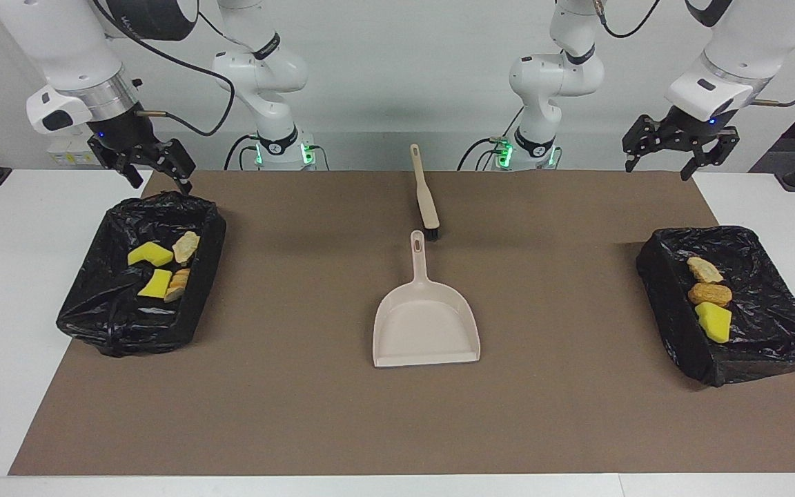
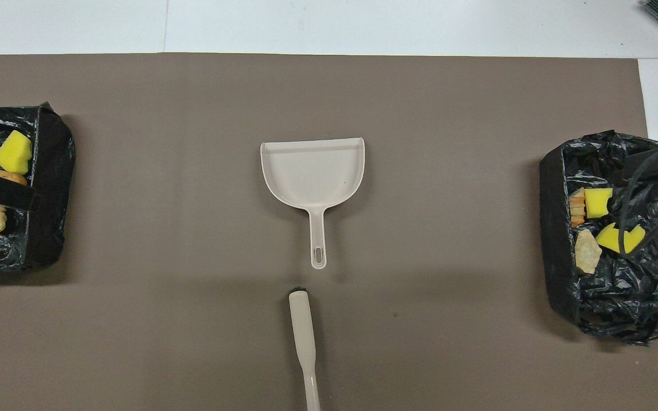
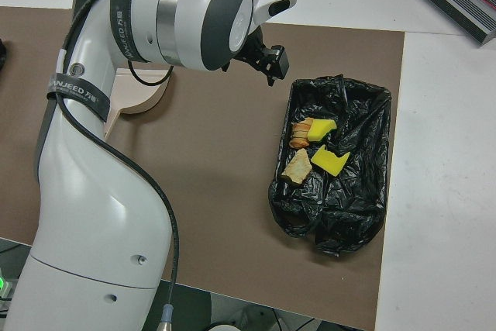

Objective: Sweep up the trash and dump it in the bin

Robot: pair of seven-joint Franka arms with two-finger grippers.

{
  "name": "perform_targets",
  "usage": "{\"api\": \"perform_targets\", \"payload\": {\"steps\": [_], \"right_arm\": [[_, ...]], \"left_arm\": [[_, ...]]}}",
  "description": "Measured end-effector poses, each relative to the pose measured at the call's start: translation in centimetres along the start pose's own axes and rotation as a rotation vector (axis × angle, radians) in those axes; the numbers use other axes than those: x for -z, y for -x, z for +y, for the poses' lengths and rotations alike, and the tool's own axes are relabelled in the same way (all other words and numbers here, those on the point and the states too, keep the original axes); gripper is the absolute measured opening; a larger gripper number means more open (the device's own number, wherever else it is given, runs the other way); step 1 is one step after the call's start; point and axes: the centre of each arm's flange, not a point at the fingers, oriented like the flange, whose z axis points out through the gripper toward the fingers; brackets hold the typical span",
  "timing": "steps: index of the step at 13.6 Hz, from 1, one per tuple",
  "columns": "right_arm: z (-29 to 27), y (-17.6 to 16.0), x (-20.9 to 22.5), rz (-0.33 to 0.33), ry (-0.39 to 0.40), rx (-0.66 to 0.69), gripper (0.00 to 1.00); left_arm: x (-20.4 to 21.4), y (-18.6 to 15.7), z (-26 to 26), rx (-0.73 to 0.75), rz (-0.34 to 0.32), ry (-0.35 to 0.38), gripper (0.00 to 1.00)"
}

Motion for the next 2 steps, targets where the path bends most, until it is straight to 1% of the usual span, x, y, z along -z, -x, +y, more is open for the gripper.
{"api": "perform_targets", "payload": {"steps": [2], "right_arm": [[-0.01, 0.05, -0.05, -0.005, 0.001, 0.0, 1.0]], "left_arm": [[0.0, 0.01, -0.03, 0.001, 0.0, 0.0, 1.0]]}}
